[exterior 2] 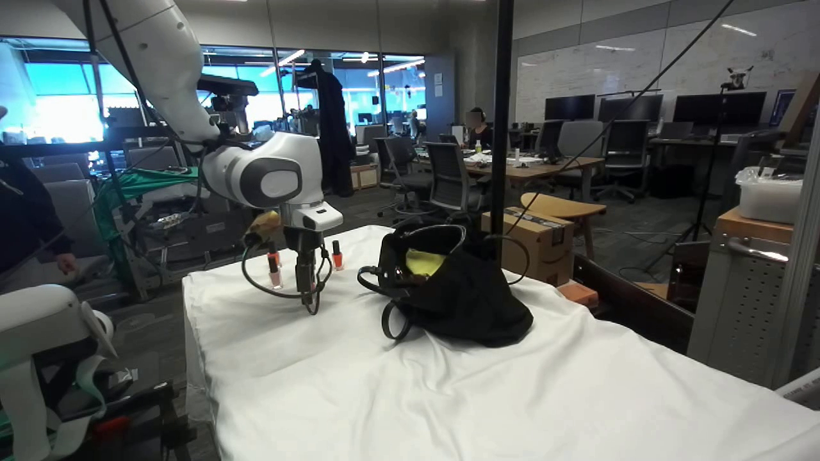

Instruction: Pick up the nail polish and put them in the bag

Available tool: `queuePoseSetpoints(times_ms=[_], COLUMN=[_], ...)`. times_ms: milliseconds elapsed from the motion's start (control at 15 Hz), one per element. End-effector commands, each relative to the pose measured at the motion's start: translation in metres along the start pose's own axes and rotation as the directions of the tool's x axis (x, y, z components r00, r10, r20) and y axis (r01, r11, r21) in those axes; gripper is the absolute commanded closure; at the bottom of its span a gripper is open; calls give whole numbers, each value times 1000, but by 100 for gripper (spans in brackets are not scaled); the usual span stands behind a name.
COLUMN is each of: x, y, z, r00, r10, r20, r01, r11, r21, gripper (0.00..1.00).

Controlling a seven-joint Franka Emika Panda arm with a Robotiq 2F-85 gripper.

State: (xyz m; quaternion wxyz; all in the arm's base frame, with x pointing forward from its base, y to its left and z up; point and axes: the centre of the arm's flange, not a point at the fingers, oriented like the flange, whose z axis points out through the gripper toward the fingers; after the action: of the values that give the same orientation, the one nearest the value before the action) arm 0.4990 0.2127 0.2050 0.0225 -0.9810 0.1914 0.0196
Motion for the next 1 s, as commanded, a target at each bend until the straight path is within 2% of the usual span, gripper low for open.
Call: queuePoseSetpoints(times_ms=[0,333,400,667,933], x=[6,-2,-3,-3,11], y=[-14,-17,-18,-18,-17], z=[4,2,1,-6,-25], r00=[1000,999,999,1000,998], r10=[28,36,35,29,48], r20=[-6,-9,-7,-11,-51], r01=[-28,-37,-35,-29,-52], r11=[1000,999,999,999,996], r21=[-13,-23,-22,-36,-78], gripper=[49,81,85,85,85])
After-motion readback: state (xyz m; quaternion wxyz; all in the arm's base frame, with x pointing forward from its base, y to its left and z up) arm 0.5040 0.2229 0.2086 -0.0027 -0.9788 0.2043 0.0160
